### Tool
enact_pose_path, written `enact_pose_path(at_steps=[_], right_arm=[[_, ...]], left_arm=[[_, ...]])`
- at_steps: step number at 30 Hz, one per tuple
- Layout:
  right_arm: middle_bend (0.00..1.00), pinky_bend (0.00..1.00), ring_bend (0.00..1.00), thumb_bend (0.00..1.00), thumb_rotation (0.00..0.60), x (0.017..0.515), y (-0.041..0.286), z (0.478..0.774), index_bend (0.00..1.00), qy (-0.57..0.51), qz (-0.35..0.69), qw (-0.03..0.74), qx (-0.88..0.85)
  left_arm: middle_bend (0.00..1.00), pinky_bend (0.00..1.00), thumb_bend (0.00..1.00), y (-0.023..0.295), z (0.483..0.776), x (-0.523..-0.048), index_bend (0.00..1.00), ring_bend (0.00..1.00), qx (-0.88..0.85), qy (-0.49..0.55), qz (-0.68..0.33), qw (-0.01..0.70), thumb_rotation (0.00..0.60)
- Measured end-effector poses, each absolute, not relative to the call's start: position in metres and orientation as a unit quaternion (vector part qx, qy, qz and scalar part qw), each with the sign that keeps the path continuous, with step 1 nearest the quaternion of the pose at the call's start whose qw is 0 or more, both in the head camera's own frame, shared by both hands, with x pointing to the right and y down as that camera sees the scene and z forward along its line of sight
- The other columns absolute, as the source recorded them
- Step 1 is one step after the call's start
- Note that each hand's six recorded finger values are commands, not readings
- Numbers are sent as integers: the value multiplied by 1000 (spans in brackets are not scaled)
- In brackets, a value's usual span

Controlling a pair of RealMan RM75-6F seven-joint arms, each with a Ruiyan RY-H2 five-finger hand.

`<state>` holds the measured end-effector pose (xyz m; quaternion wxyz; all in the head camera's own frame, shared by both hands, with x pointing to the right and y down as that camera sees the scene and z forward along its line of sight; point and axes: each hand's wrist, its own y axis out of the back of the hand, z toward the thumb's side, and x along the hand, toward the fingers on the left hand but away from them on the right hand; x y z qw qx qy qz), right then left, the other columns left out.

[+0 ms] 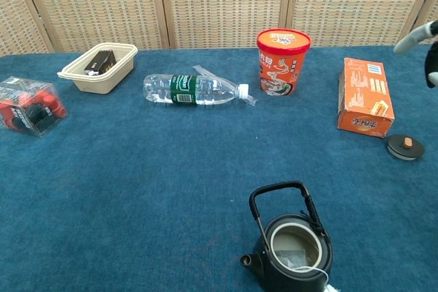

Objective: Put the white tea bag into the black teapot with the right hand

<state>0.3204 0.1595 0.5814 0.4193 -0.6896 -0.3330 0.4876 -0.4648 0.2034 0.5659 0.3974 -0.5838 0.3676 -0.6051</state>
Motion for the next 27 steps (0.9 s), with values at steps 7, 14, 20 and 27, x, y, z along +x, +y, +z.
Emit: enact_pose_path(at_steps=[7,14,20,27], right_arm=[[238,510,277,652,352,350,169,577,96,-384,535,402,-636],[215,456,234,648,353,369,185,578,96,-399,564,394,-606],[205,432,219,647,351,381,200,579,96,-417,574,395,-584],[201,431,218,644,352,384,204,580,96,-420,574,392,-583]], left_arm=[[0,0,369,207,567,-464,0,0,-585,372,-603,395,600],[0,0,369,214,568,-460,0,0,-594,372,-596,392,600],[0,0,369,222,568,-456,0,0,-603,374,-589,388,600],[0,0,369,224,567,-454,0,0,-607,372,-585,388,600]])
